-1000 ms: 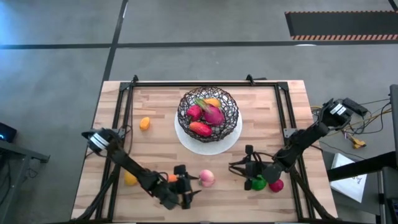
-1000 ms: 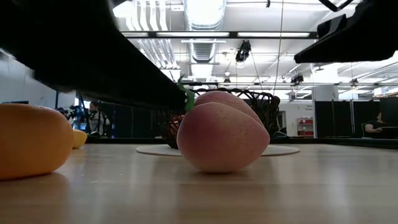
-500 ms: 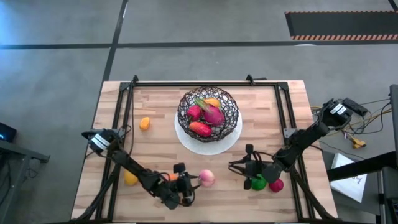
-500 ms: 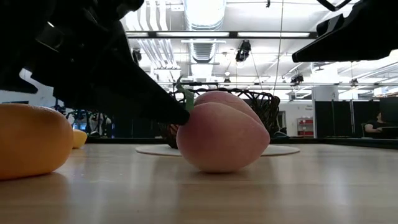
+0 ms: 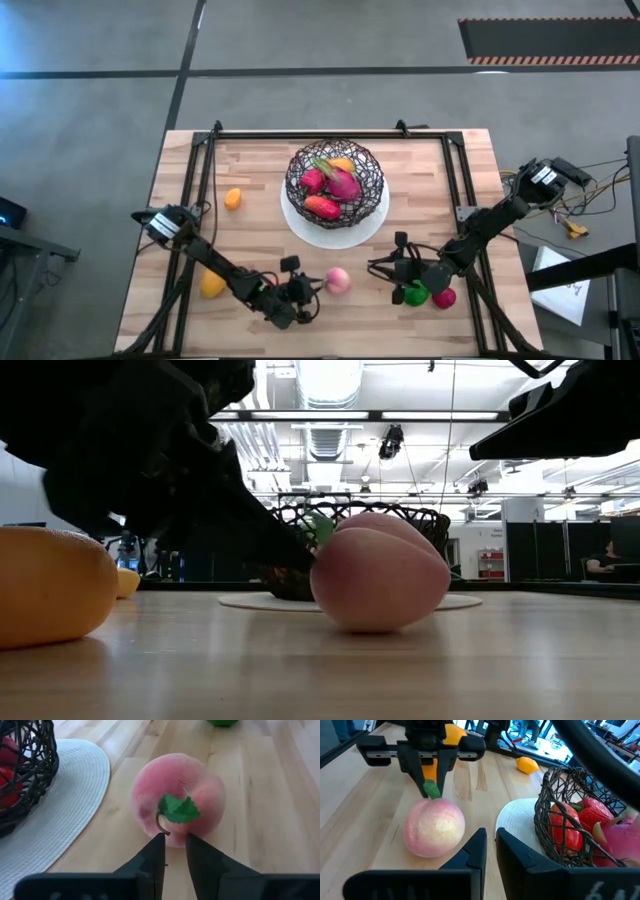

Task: Build produce basket
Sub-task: Put the peach into the wire basket, then put the bottom lemon into the wire basket

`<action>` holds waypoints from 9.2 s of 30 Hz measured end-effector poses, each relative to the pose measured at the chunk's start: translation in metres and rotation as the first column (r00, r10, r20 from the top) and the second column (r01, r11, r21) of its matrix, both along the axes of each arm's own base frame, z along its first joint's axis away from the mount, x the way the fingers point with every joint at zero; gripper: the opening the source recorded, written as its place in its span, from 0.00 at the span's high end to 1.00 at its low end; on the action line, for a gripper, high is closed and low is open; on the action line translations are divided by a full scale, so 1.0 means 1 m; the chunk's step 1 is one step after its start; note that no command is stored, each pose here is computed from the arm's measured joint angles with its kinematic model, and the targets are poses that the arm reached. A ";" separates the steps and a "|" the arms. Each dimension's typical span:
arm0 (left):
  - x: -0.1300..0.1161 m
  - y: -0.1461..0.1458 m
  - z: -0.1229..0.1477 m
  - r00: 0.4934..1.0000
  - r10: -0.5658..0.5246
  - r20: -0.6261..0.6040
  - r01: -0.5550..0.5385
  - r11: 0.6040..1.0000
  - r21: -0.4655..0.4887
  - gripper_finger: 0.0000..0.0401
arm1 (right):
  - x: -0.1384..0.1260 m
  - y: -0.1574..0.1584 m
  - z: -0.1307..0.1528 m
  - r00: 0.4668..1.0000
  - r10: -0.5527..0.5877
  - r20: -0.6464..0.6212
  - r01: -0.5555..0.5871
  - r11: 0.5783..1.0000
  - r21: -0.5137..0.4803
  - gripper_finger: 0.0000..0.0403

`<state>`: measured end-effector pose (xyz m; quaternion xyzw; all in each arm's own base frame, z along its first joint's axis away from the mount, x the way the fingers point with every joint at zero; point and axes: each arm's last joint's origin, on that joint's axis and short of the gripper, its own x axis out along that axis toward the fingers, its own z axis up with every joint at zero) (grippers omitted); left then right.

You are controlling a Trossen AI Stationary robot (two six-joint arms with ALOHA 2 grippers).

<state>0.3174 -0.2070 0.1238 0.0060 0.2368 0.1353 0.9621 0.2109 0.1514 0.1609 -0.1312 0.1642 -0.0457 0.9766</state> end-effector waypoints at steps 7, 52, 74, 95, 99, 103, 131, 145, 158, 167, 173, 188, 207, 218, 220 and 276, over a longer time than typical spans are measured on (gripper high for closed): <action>0.001 0.001 0.000 1.000 0.004 0.000 -0.004 1.000 0.001 0.89 | 0.000 0.000 0.000 1.000 0.001 0.000 -0.001 1.000 -0.001 0.92; 0.029 -0.002 -0.009 0.983 -0.178 0.040 0.179 0.983 -0.033 0.64 | 0.044 0.029 0.009 0.902 0.054 -0.429 -0.058 0.998 0.004 0.91; 0.031 0.005 -0.011 0.986 -0.162 0.034 0.163 0.986 -0.037 0.64 | 0.115 0.034 -0.002 0.735 0.252 -0.630 -0.167 0.967 0.191 0.10; -0.033 0.008 0.056 0.990 0.131 0.047 -0.137 0.977 0.161 0.64 | 0.080 -0.027 0.054 0.939 -0.013 -0.344 0.029 0.999 0.041 0.29; -0.039 0.013 0.059 0.970 0.210 0.124 -0.232 0.949 0.212 0.64 | 0.083 -0.071 0.089 0.979 -0.100 -0.178 0.102 0.995 0.002 0.29; -0.039 0.017 0.053 0.960 0.234 0.152 -0.261 0.945 0.196 0.64 | 0.085 -0.128 0.092 0.946 -0.273 -0.173 0.273 0.962 -0.027 0.29; -0.035 0.016 0.033 0.961 0.237 0.145 -0.263 0.943 0.203 0.64 | 0.094 -0.212 0.049 0.660 -0.542 -0.520 0.588 0.804 -0.091 0.10; -0.035 0.016 0.033 0.961 0.237 0.145 -0.263 0.943 0.203 0.64 | 0.101 -0.207 0.080 0.726 -0.340 -0.598 0.441 0.897 0.026 0.21; -0.035 0.016 0.033 0.961 0.237 0.145 -0.263 0.943 0.203 0.64 | 0.104 -0.208 0.060 0.714 -0.301 -0.633 0.371 0.928 -0.024 0.45; -0.035 0.016 0.033 0.961 0.237 0.145 -0.264 0.943 0.203 0.64 | 0.115 -0.214 0.062 0.821 -0.342 -0.458 0.420 0.904 0.078 0.44; -0.035 0.016 0.033 0.960 0.237 0.145 -0.264 0.943 0.203 0.64 | 0.109 -0.221 0.046 0.805 -0.399 -0.440 0.499 0.856 0.137 0.43; -0.035 0.016 0.034 0.960 0.238 0.146 -0.264 0.943 0.202 0.64 | 0.105 -0.228 0.057 0.825 -0.389 -0.409 0.456 0.887 0.077 0.23; -0.036 -0.001 0.067 0.987 0.107 0.122 -0.138 0.949 0.283 0.64 | 0.032 -0.092 0.087 0.967 -0.140 -0.214 0.179 0.968 0.177 0.29; -0.085 0.003 0.120 0.988 -0.103 -0.111 0.063 0.946 -0.318 0.64 | -0.011 -0.015 0.056 0.987 -0.149 -0.061 0.151 0.988 0.028 0.30; -0.099 0.005 0.117 0.963 -0.102 -0.249 -0.017 0.900 -0.436 0.64 | -0.013 -0.013 0.053 0.988 -0.145 -0.061 0.147 0.989 0.028 0.30; -0.175 0.039 0.048 0.385 0.423 -0.821 -0.836 0.536 -0.116 0.29 | -0.014 -0.012 0.048 0.986 -0.150 -0.073 0.151 0.988 0.020 0.38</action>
